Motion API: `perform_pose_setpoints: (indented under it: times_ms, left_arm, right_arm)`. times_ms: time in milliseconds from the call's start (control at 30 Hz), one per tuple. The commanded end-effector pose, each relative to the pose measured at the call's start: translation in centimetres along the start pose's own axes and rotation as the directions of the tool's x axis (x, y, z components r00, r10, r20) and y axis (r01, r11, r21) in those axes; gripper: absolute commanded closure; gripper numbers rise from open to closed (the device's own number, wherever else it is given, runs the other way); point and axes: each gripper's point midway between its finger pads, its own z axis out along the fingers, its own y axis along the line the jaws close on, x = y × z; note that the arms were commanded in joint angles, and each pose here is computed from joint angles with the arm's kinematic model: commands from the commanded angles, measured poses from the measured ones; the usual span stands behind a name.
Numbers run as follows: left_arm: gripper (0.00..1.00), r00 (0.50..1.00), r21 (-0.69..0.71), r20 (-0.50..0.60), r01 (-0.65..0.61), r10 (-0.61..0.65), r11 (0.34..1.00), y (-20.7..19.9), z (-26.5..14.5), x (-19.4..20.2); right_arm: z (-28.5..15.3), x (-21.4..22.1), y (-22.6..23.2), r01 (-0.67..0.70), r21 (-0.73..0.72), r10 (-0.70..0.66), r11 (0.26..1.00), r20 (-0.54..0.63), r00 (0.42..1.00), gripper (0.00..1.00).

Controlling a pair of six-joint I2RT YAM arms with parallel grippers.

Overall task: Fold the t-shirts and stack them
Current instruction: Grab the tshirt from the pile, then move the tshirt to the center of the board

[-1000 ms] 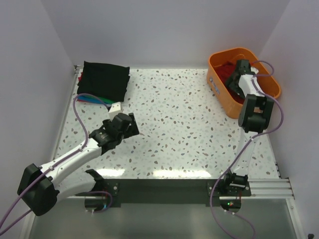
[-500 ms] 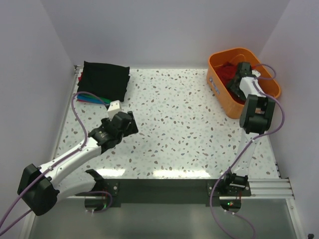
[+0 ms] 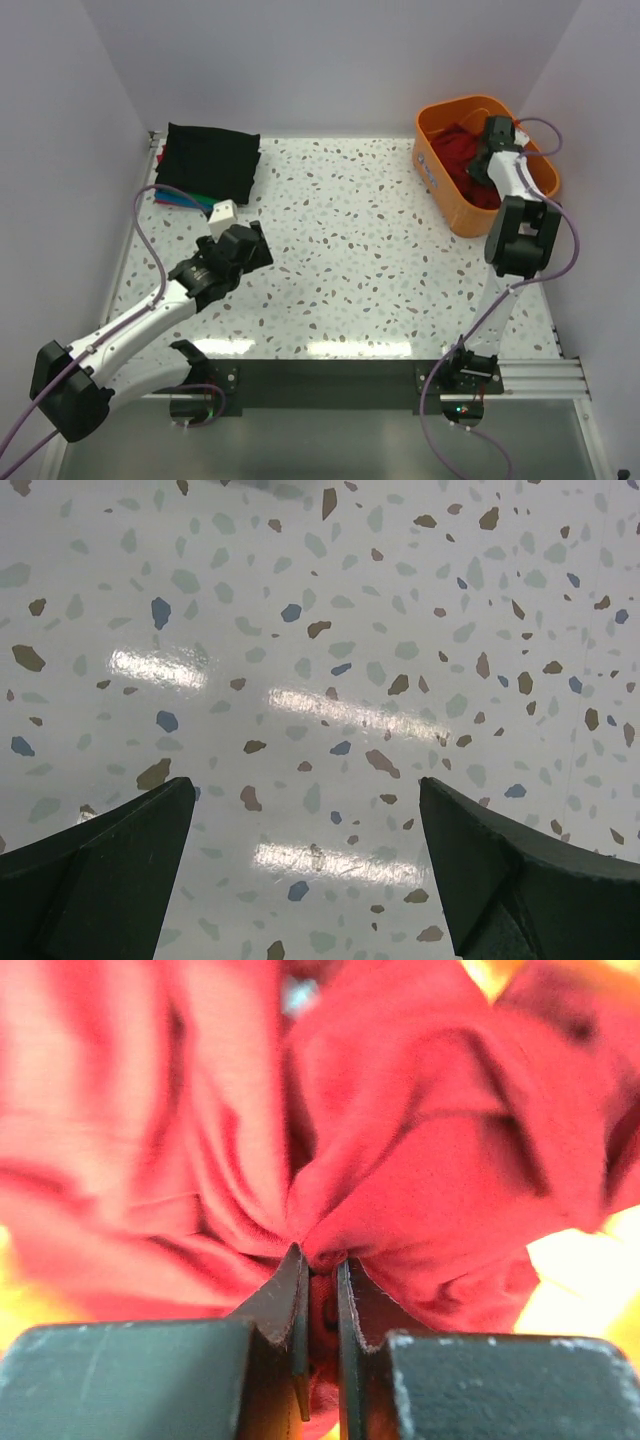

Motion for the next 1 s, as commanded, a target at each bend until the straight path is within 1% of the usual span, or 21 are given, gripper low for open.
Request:
perform_pose_setpoints:
  times_ms: [0, 133, 167, 233, 267, 300, 367, 433, 467, 533, 567, 600, 633, 700, 733, 767, 833, 867, 900, 933, 967]
  left_arm:
    - [0.0, 0.996, 0.027, 0.073, 0.056, -0.057, 0.998, -0.7, -1.0, -2.5]
    - [0.0, 0.995, 0.062, 0.075, 0.059, -0.064, 0.996, -1.3, -1.2, -2.7]
    - [0.0, 0.995, 0.079, 0.075, 0.062, -0.068, 0.995, -1.6, -1.3, -2.8]
    - [0.0, 0.994, 0.104, 0.077, 0.065, -0.073, 0.992, -2.2, -1.4, -3.1]
    - [0.0, 0.994, 0.12, 0.076, 0.064, -0.074, 0.991, -2.5, -1.5, -3.2]
    - [0.0, 0.994, 0.129, 0.077, 0.062, -0.072, 0.99, -2.6, -1.6, -3.3]
    - [0.0, 0.993, 0.141, 0.086, 0.07, -0.083, 0.987, -2.7, -2.0, -3.7]
    - [0.0, 0.991, 0.153, 0.095, 0.077, -0.093, 0.985, -2.6, -2.4, -3.9]
    - [0.0, 0.991, 0.161, 0.096, 0.08, -0.097, 0.984, -2.6, -2.6, -3.9]
    - [0.0, 0.989, 0.167, 0.102, 0.09, -0.108, 0.982, -2.2, -3.1, -4.0]
    - [0.0, 0.988, 0.164, 0.104, 0.098, -0.116, 0.982, -2.0, -3.3, -4.1]
    - [0.0, 0.987, 0.163, 0.107, 0.105, -0.123, 0.981, -1.8, -3.5, -4.2]
    - [0.0, 0.985, 0.155, 0.112, 0.113, -0.131, 0.981, -1.3, -3.9, -4.3]
    - [0.0, 0.982, 0.151, 0.115, 0.129, -0.147, 0.98, -0.8, -4.4, -4.3]
    - [0.0, 0.98, 0.144, 0.124, 0.138, -0.156, 0.98, -0.2, -4.8, -4.4]
    - [0.0, 0.978, 0.141, 0.125, 0.15, -0.168, 0.979, 0.1, -5.0, -4.4]
    - [0.0, 0.976, 0.118, 0.123, 0.166, -0.18, 0.979, 1.0, -5.3, -4.1]
    - [0.0, 0.972, 0.114, 0.127, 0.185, -0.199, 0.976, 1.3, -5.5, -4.1]
    - [0.0, 0.972, 0.105, 0.124, 0.189, -0.201, 0.976, 1.6, -5.5, -3.9]
    - [0.0, 0.973, 0.085, 0.121, 0.188, -0.198, 0.978, 2.1, -5.5, -3.7]
    - [0.0, 0.972, 0.077, 0.118, 0.196, -0.204, 0.978, 2.3, -5.6, -3.6]
  right_arm:
    - [-11.3, -8.7, 3.6, 0.01, -0.215, 0.043, 0.977, 0.239, 0.97, 1.0]
    - [-19.9, -11.6, 5.6, 0.091, -0.35, 0.054, 0.932, 0.383, 0.922, 1.0]
    - [-23.1, -11.7, 6.7, 0.14, -0.391, 0.042, 0.91, 0.422, 0.906, 1.0]
    - [-26.7, -11.3, 8.5, 0.219, -0.453, 0.015, 0.865, 0.459, 0.888, 1.0]
    - [-29.7, -10.4, 10.7, 0.301, -0.481, -0.024, 0.823, 0.5, 0.866, 1.0]
    - [-32.4, -10.2, 11.3, 0.341, -0.503, -0.03, 0.794, 0.528, 0.849, 1.0]
    - [-38.0, -8.1, 14.4, 0.453, -0.602, -0.053, 0.658, 0.563, 0.825, 1.0]
    - [-42.7, -6.6, 15.8, 0.523, -0.659, -0.05, 0.541, 0.595, 0.802, 1.0]
    - [-47.0, -4.3, 17.5, 0.591, -0.7, -0.064, 0.402, 0.622, 0.78, 1.0]
    - [-50.9, -1.1, 18.6, 0.641, -0.73, -0.099, 0.238, 0.638, 0.764, 1.0]
    - [-54.2, 1.6, 19.1, 0.659, -0.747, -0.11, 0.089, 0.65, 0.752, 1.0]
    - [-55.0, 2.7, 19.2, 0.653, -0.756, -0.123, 0.043, 0.645, 0.754, 1.0]
    - [-55.6, 3.3, 19.0, 0.635, -0.772, -0.126, 0.021, 0.628, 0.768, 1.0]
    - [-54.9, 4.5, 19.1, 0.627, -0.779, -0.141, 0.025, 0.618, 0.773, 1.0]
    - [-54.8, 4.1, 18.3, 0.625, -0.779, -0.121, 0.05, 0.617, 0.778, 1.0]
    - [-52.2, 5.4, 18.3, 0.597, -0.795, -0.168, 0.102, 0.578, 0.799, 1.0]
    - [-48.2, 5.7, 17.1, 0.566, -0.777, -0.201, 0.273, 0.53, 0.824, 0.94]
    - [-44.8, 7.5, 15.9, 0.527, -0.766, -0.248, 0.367, 0.466, 0.849, 0.86]
    - [-42.4, 8.2, 14.7, 0.516, -0.733, -0.274, 0.444, 0.438, 0.856, 0.67]
    - [-39.5, 8.1, 13.2, 0.508, -0.658, -0.282, 0.556, 0.426, 0.86, 0.59]
    - [-35.6, 9.9, 11.0, 0.489, -0.588, -0.323, 0.644, 0.37, 0.871, 0.54]
